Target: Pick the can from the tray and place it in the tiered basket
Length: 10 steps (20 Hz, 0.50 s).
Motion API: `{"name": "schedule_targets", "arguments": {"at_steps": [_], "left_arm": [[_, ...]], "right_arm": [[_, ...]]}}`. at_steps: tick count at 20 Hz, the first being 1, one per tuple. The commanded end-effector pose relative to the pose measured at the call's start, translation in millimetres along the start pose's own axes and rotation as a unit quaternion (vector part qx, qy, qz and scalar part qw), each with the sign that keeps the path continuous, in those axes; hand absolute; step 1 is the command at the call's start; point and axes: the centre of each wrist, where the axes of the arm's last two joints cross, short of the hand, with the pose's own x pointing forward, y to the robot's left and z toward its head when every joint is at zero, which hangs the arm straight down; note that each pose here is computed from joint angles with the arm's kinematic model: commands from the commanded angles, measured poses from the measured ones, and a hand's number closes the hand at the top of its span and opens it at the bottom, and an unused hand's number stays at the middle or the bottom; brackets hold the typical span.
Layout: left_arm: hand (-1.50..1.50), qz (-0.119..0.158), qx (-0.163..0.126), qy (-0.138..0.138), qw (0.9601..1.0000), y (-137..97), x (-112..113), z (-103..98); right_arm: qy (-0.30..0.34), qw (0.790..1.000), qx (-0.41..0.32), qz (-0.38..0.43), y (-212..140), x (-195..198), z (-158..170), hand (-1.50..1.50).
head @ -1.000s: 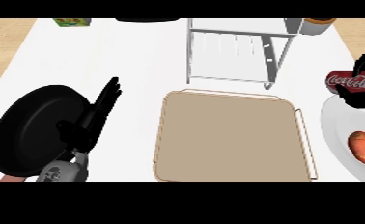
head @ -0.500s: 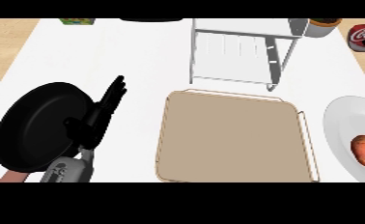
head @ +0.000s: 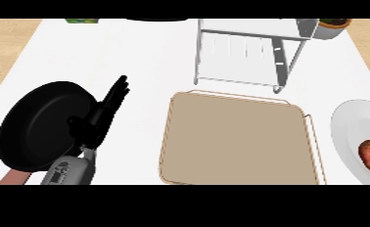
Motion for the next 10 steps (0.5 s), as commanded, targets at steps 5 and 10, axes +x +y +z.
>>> {"name": "schedule_targets", "arguments": {"at_steps": [5, 10], "left_arm": [[0.00, -0.004, 0.001, -0.007, 1.0000, -1, 2, 5], [0.00, -0.001, -0.001, -0.008, 1.0000, -7, 10, -11]], "right_arm": [[0.005, 0.999, 0.041, 0.003, 52, 69, -41, 1.50], [0.003, 0.998, 0.058, 0.010, 87, 59, -59, 1.50]]}}
